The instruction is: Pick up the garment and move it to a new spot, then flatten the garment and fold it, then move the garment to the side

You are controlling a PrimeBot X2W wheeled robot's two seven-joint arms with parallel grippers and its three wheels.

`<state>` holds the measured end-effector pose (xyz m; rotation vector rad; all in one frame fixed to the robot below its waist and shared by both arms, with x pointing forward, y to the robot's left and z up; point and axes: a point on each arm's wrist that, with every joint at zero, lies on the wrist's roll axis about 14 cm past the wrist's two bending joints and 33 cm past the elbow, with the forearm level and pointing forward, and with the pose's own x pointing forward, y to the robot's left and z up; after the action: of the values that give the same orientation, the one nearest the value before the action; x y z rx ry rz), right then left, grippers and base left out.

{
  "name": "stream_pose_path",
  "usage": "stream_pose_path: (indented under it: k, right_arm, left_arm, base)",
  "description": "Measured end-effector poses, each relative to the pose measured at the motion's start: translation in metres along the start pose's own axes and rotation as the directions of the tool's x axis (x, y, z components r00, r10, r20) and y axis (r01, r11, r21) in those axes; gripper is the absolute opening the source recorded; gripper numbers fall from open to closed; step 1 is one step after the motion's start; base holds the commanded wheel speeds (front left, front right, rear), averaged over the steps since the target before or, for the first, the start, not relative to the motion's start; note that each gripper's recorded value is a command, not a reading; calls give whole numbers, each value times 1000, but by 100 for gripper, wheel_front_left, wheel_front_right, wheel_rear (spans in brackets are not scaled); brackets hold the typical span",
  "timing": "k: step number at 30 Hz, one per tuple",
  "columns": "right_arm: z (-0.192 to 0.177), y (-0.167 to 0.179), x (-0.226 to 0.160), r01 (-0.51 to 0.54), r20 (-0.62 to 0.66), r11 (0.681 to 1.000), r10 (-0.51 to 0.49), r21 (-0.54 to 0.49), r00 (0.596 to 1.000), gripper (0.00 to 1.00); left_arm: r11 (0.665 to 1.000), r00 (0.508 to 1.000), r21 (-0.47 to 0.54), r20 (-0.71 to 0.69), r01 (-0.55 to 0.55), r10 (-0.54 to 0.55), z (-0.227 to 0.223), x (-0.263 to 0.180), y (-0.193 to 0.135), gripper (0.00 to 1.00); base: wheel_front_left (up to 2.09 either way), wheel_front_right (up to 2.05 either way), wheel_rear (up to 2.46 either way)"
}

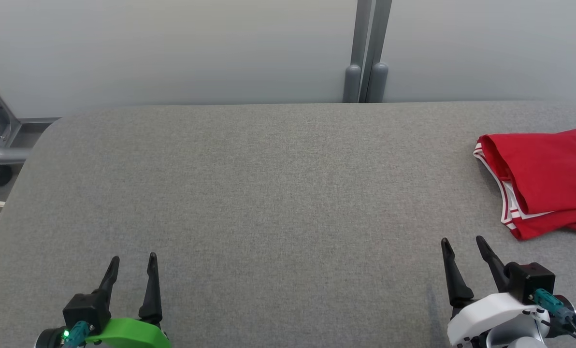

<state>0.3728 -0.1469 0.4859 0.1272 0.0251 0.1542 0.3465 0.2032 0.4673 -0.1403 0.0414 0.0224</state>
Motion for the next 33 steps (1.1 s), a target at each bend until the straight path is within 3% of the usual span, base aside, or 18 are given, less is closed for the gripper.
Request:
stream_pose_path:
  k: [1,2,7,16,33]
  right_arm:
    - [0,0,0,0,-1,1000,0,1,1000,100]
    - [-2,0,-1,1,-7,1000,-1,3,1000,0]
    - [-24,-2,-10,18,-76,1000,-16,24,997,0]
    - [-25,-16,-12,91,-93,978,-75,187,993,0]
    - [-17,-36,-14,168,-89,874,-143,455,986,0]
  left_arm:
    - [1000,1000,0,-1,-1,1,0,0,0,100]
    - [1000,1000,-1,-8,-2,2,-2,-1,0,0]
    - [1000,997,-20,-75,-12,10,-23,-8,-1,0]
    - [982,995,-181,-92,-54,38,-24,-6,1,0]
    - [895,995,-440,-87,-76,42,-15,3,-4,0]
  base:
    - [0,0,0]
    - [0,0,0]
    - [0,0,0]
    - [0,0,0]
    - [0,0,0]
